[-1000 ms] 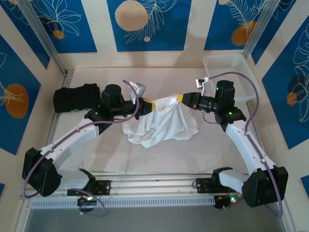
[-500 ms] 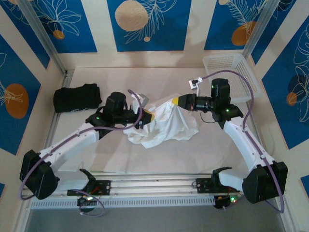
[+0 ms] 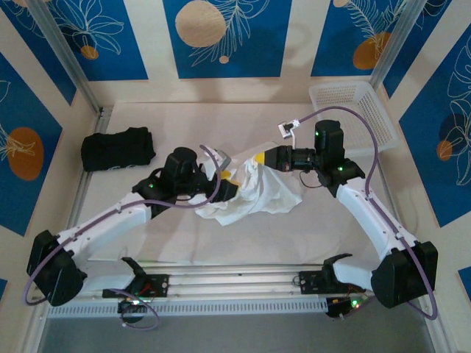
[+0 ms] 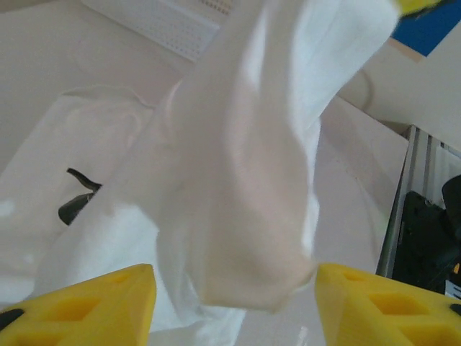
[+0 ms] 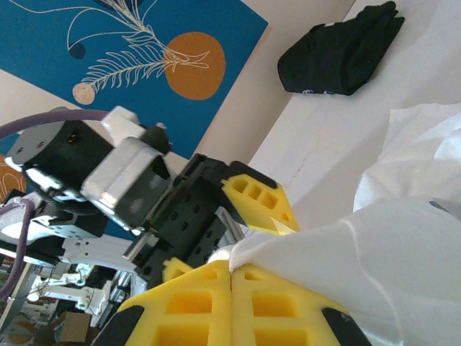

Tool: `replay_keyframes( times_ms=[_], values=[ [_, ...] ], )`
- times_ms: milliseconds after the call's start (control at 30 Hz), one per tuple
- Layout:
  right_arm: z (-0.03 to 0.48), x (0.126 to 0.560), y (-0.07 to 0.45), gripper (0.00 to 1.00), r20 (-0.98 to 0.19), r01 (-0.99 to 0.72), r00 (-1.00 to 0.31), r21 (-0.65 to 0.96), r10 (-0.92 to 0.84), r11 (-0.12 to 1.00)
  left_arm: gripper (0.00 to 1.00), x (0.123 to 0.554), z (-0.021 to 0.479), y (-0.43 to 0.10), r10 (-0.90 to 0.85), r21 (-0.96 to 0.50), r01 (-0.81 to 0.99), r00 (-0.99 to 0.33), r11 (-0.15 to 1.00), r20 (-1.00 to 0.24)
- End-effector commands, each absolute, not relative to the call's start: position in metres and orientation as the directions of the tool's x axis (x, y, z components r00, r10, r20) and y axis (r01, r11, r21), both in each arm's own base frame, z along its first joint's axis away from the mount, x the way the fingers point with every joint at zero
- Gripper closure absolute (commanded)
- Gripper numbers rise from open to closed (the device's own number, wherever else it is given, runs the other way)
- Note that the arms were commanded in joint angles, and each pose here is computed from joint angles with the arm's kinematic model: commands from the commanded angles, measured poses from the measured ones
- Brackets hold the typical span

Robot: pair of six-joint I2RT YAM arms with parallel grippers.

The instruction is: Fold the inside-out t-shirt

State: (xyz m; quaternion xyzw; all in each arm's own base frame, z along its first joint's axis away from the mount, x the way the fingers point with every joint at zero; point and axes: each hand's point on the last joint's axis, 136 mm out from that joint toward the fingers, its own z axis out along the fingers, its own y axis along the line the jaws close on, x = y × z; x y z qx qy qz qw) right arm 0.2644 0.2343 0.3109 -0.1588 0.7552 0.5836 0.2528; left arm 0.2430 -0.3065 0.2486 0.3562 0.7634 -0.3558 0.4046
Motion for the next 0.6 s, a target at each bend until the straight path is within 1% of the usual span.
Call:
replay_keyframes(
  times_ms=[0, 67, 100, 167, 267, 400, 533, 567],
  values=[
    [0.305, 0.263, 0.237, 1.0, -0.551, -0.522, -0.833, 0.81, 0.042, 0.268, 0.38, 0.26, 0.259, -0.288, 0.235, -0.16, 0.772, -0.374, 0.616, -0.897],
    [0.305, 0.263, 0.237, 1.0, -0.55, -0.522, -0.834, 0.81, 0.039, 0.268, 0.38, 0.273, 0.263, -0.272, 0.21, -0.12, 0.698, -0.368, 0.706, -0.906],
    [0.305, 0.263, 0.237, 1.0, -0.553, -0.524, -0.832, 0.808, 0.04, 0.27, 0.38, 0.274, 0.267, -0.269, 0.202, -0.108, 0.69, -0.352, 0.716, -0.914],
    [0.306, 0.264, 0.237, 1.0, -0.553, -0.523, -0.832, 0.807, 0.042, 0.274, 0.37, 0.267, 0.278, -0.276, 0.188, -0.111, 0.724, -0.319, 0.681, -0.929],
    [0.306, 0.264, 0.238, 1.0, -0.553, -0.524, -0.832, 0.808, 0.039, 0.27, 0.34, 0.25, 0.288, -0.296, 0.184, -0.132, 0.802, -0.288, 0.582, -0.94],
    [0.304, 0.265, 0.239, 1.0, -0.548, -0.517, -0.836, 0.81, 0.041, 0.276, 0.33, 0.244, 0.282, -0.319, 0.233, -0.153, 0.848, -0.306, 0.508, -0.923],
    [0.304, 0.264, 0.239, 1.0, -0.549, -0.52, -0.835, 0.809, 0.037, 0.274, 0.33, 0.249, 0.268, -0.335, 0.271, -0.165, 0.855, -0.33, 0.491, -0.904],
    [0.304, 0.264, 0.239, 1.0, -0.549, -0.519, -0.835, 0.809, 0.038, 0.277, 0.37, 0.253, 0.265, -0.337, 0.277, -0.168, 0.848, -0.342, 0.503, -0.898]
  ],
)
